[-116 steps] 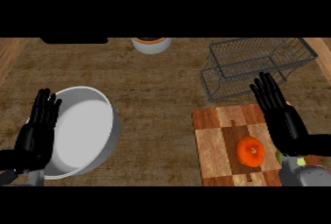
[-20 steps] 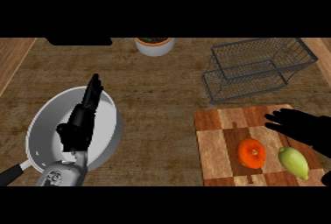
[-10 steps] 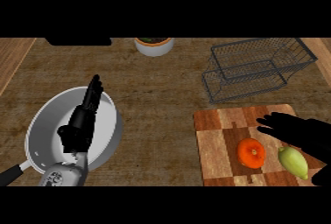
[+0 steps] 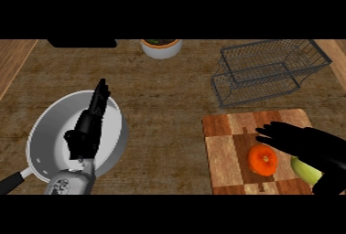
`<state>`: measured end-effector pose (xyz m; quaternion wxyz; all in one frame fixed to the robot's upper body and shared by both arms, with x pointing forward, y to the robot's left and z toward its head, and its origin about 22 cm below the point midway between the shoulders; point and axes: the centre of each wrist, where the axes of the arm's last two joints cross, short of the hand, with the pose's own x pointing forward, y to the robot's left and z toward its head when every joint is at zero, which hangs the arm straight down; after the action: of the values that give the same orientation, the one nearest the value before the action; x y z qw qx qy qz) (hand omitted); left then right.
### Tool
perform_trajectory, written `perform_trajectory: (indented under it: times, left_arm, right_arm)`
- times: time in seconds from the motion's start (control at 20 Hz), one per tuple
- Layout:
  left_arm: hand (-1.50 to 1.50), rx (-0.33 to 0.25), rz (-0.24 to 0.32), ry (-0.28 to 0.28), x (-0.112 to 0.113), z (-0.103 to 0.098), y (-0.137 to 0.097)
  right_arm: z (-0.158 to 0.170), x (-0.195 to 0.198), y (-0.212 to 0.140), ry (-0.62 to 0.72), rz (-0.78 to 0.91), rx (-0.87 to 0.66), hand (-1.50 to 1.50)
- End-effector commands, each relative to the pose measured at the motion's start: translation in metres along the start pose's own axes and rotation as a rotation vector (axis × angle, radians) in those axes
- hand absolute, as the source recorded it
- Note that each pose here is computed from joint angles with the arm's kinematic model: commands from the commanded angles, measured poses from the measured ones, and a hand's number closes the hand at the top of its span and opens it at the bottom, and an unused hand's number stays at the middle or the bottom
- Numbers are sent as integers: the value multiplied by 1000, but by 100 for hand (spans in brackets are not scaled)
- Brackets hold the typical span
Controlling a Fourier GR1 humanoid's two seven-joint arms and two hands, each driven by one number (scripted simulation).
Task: Pick the squash from the cutting board and place it in the tiered basket
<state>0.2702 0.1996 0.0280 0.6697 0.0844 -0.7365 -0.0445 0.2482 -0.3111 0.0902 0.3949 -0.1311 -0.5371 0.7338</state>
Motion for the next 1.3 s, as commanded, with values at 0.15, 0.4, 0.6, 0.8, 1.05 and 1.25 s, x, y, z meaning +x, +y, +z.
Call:
perform_trajectory:
  times: [0.15,0.4,0.6,0.8,1.05,1.25]
  left_arm:
    - [0,-5,-8,2,0,-5,-31]
    - [0,-9,8,1,-4,-4,11]
    - [0,-5,6,4,11,-8,13]
    - [0,10,-14,-2,-6,15,12]
    - [0,3,-9,1,8,-3,4]
    - [0,2,-9,-7,-1,-7,26]
  right_arm:
    - [-2,1,10,-24,-13,58,-150]
    - [-29,-3,15,-20,-10,57,-150]
    - [-23,-2,25,-23,-41,47,-150]
    - [-43,8,31,-29,-44,54,-150]
    - [-30,1,27,-23,-67,55,-150]
    - [-55,-14,31,-28,-91,53,-150]
